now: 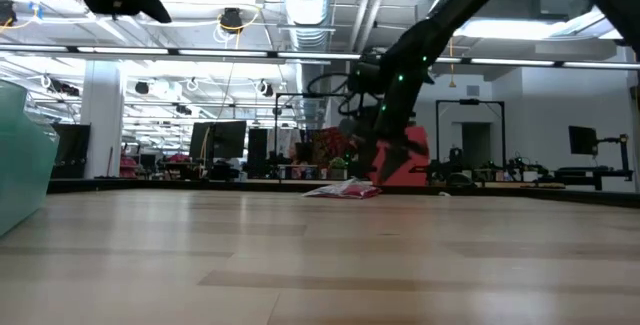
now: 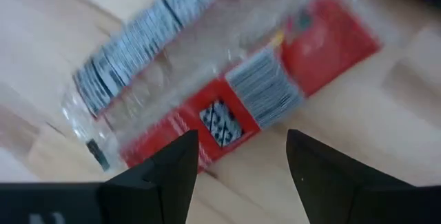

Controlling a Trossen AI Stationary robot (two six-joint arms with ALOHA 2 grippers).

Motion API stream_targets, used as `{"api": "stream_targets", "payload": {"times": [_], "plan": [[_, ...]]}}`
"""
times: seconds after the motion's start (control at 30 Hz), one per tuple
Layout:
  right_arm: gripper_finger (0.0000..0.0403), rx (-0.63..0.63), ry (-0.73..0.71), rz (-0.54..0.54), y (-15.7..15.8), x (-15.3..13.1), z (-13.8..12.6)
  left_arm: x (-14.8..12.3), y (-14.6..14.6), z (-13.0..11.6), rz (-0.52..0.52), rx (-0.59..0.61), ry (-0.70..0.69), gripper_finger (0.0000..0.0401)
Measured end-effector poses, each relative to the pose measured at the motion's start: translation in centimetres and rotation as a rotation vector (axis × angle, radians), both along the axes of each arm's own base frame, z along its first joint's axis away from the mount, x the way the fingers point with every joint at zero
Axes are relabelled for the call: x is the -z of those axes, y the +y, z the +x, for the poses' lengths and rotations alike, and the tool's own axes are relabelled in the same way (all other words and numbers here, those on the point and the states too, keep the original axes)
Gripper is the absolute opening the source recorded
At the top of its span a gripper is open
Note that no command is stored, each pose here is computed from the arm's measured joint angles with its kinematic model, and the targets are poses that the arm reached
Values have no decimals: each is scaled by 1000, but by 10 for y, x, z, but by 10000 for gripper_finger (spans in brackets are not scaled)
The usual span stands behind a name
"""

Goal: Sort popcorn bags into baskets
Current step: Put the red popcorn bag into the green bin

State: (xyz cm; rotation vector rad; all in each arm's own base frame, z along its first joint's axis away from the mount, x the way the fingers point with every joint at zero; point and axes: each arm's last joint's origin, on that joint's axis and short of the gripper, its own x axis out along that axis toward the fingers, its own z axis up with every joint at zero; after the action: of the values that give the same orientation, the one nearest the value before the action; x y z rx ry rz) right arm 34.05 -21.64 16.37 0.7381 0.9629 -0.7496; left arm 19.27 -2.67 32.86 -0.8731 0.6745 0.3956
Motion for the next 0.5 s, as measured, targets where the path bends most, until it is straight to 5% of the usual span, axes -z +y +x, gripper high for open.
{"api": "stream_targets", "payload": {"times": [0.33, 0.5], "plan": [[241, 31, 9, 55, 7, 25, 28, 5, 6, 7, 36, 8, 32, 259], [204, 38, 89, 83, 15, 33, 44, 5, 8, 8, 53, 9, 36, 259]]}}
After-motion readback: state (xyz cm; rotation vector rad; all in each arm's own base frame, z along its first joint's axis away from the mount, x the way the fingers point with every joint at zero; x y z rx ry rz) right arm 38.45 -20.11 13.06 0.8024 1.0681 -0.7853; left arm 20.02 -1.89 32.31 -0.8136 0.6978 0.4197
